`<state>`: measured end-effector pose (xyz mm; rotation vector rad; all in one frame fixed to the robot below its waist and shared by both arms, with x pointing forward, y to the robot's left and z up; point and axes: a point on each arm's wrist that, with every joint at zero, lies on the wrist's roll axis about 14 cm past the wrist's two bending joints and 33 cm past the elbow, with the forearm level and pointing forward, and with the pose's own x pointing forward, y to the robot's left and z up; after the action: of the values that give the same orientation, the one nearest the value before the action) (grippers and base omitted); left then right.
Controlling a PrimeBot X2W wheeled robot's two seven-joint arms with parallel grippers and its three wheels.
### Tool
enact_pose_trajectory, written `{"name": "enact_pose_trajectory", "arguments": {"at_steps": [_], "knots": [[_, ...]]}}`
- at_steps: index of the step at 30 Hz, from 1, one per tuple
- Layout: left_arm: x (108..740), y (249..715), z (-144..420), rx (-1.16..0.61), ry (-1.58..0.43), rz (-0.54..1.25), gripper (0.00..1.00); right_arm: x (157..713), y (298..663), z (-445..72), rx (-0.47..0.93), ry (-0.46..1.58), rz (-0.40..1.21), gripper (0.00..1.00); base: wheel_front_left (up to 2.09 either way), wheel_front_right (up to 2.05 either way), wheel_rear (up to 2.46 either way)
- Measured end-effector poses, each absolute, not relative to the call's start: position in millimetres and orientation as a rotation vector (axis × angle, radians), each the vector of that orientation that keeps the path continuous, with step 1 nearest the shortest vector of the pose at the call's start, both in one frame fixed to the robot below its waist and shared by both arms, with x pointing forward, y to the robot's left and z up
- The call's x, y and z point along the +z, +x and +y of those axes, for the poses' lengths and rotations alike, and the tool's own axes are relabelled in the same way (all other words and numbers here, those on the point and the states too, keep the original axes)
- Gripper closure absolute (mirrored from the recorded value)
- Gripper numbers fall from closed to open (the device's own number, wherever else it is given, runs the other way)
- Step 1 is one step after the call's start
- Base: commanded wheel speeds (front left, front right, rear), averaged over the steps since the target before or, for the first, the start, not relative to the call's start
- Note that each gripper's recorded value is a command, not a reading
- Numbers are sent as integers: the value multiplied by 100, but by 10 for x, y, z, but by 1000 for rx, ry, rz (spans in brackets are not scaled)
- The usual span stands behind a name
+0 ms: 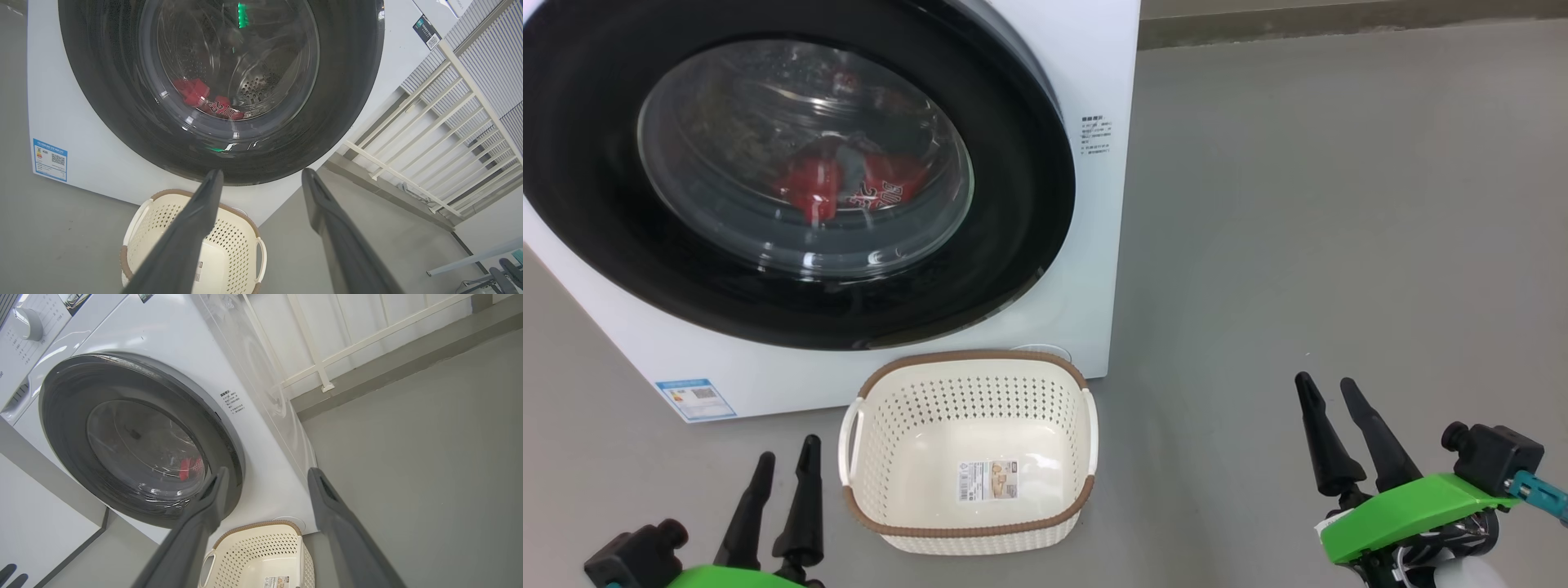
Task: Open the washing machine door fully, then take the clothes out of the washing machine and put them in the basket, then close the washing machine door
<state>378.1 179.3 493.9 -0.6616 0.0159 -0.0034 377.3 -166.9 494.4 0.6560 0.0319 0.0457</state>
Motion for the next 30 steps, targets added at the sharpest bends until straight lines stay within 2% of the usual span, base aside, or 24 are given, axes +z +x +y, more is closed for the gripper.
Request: {"name": "enact_pose_trajectory", "arguments": {"at_steps": [30], "knots": [[5121,3853,1719,-56,-353,-69,0,5109,3790,-1525,134,300,-52,0,0,0,0]]}}
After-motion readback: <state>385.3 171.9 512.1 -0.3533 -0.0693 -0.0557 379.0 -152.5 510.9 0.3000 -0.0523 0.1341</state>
